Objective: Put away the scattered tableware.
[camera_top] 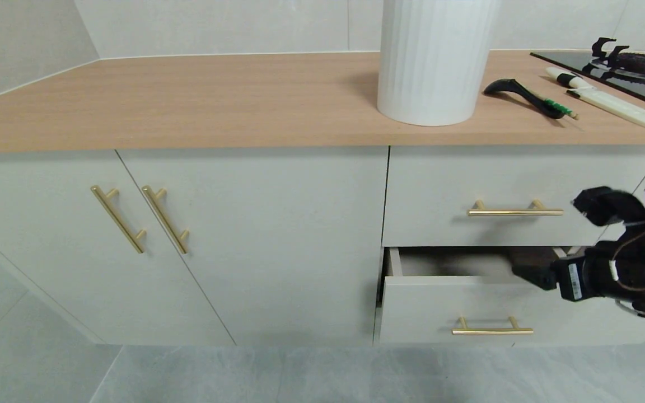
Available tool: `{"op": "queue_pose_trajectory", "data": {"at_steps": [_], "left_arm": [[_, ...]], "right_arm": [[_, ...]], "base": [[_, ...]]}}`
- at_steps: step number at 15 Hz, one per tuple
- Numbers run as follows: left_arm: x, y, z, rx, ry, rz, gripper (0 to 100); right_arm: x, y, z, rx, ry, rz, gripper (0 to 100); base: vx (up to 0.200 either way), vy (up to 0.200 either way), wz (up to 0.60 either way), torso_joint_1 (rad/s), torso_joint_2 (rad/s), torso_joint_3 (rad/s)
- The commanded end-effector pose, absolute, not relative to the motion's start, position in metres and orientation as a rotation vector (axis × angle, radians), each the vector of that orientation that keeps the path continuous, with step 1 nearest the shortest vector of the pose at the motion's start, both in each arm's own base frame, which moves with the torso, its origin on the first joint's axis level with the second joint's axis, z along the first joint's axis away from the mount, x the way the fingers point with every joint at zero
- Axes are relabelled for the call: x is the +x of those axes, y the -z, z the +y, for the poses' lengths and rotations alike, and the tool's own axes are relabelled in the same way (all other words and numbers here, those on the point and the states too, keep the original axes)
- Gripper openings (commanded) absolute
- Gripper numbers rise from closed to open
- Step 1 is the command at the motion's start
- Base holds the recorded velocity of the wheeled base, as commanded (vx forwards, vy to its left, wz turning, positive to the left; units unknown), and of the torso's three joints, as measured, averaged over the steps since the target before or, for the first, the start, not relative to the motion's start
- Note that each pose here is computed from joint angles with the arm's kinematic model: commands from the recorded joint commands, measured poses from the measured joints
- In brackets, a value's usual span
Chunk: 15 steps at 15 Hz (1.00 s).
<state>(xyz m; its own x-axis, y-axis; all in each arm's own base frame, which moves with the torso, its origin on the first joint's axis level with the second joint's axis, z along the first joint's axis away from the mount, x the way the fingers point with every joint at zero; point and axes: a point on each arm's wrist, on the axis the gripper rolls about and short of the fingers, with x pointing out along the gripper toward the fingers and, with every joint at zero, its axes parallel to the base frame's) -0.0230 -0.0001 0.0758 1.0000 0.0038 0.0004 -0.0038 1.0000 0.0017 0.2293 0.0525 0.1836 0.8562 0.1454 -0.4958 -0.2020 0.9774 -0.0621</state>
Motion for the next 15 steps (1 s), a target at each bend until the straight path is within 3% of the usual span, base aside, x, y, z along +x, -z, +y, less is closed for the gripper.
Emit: {"op": "queue_pose_trajectory", "data": {"at_steps": [1,9,15], "left_arm": [[-0.023,-0.076,0.0,0.002,-0.005,0.0,100],[-0.023,-0.076,0.0,0.002,-0.005,0.0,100],[-0.023,-0.076,0.0,0.002,-0.005,0.0,100]], "right_arm": [[0.244,-0.2,0.059,-0.111,-0.19,0.487,100],[0.299,-0.128,0.089,-0.15,-0.138,0.582,100],[0.3,-0.119,0.091,-0.164,-0.123,0.581,100]], "base": [[0.0,0.0,0.0,0.0,0.0,0.0],[0.0,0.0,0.0,0.0,0.0,0.0],[0.0,0.0,0.0,0.0,0.0,0.0]]}}
